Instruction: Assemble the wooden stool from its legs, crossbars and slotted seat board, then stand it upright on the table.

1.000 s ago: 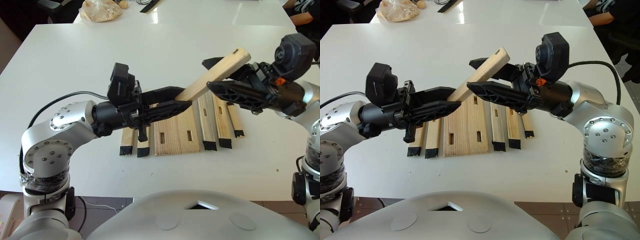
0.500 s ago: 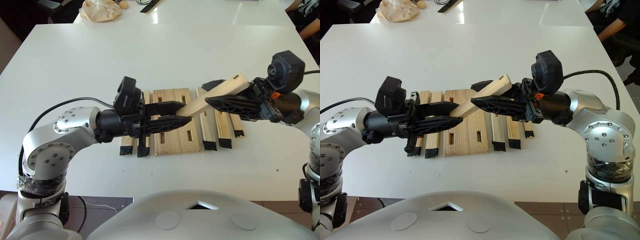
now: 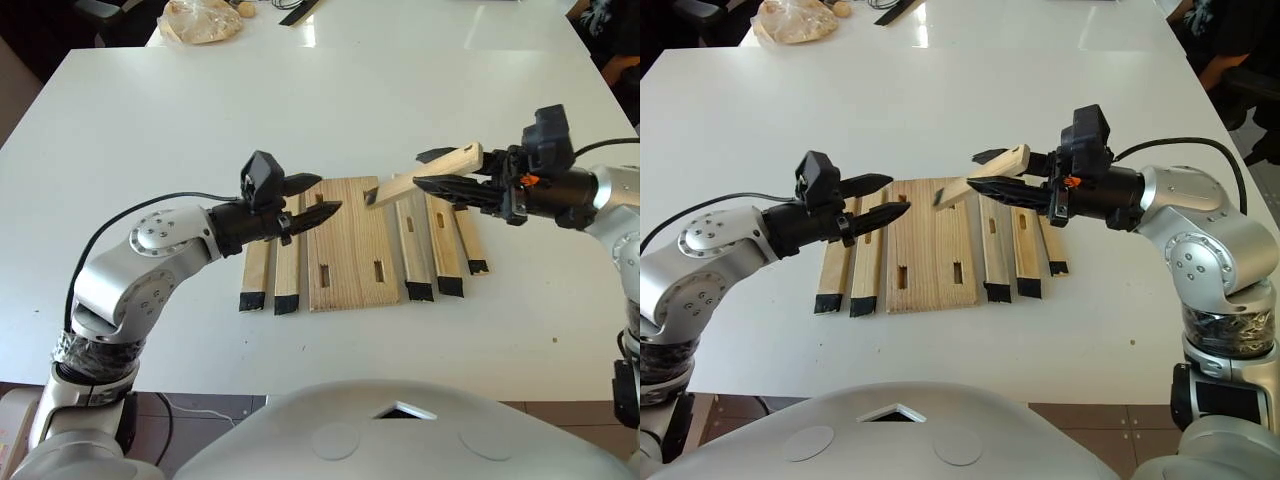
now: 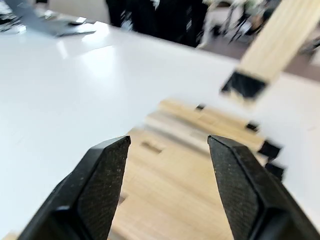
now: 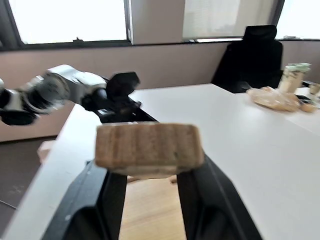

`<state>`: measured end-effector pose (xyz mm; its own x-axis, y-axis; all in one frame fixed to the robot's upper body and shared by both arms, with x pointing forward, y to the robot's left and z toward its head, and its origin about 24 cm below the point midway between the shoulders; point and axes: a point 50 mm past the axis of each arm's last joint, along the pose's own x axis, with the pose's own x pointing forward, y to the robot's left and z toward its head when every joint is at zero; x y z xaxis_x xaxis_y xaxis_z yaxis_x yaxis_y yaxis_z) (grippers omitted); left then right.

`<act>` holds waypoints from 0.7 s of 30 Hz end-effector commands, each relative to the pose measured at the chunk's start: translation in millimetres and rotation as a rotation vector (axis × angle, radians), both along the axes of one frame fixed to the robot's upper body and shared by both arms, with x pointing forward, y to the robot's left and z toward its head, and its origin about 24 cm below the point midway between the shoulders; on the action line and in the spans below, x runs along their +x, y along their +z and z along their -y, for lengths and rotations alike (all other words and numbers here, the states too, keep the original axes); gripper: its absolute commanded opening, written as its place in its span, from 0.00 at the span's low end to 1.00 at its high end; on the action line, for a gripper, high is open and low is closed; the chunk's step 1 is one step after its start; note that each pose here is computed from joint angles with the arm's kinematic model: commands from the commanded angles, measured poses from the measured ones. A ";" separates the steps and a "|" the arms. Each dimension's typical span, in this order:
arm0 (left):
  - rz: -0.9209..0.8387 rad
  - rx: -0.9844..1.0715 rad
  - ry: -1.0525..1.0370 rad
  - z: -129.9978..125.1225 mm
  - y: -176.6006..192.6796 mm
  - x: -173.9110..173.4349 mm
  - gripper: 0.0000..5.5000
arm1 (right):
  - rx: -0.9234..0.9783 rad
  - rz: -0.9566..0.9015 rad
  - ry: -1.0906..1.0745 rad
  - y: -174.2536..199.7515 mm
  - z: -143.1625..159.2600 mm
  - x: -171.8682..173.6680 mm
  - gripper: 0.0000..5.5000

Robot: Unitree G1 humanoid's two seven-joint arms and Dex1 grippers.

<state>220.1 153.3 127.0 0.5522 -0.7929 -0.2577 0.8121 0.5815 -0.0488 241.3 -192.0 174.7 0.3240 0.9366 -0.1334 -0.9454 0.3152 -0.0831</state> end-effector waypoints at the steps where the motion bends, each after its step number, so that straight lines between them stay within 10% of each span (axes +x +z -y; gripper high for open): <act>1: 0.030 0.049 0.037 -1.1 -9.0 -1.1 0.52 | -0.197 0.075 -0.030 -12.0 24.4 10.0 0.23; 21: -0.002 0.062 0.176 -15.3 -36.4 -9.7 0.52 | -0.394 0.053 -0.030 -38.3 67.4 20.1 0.23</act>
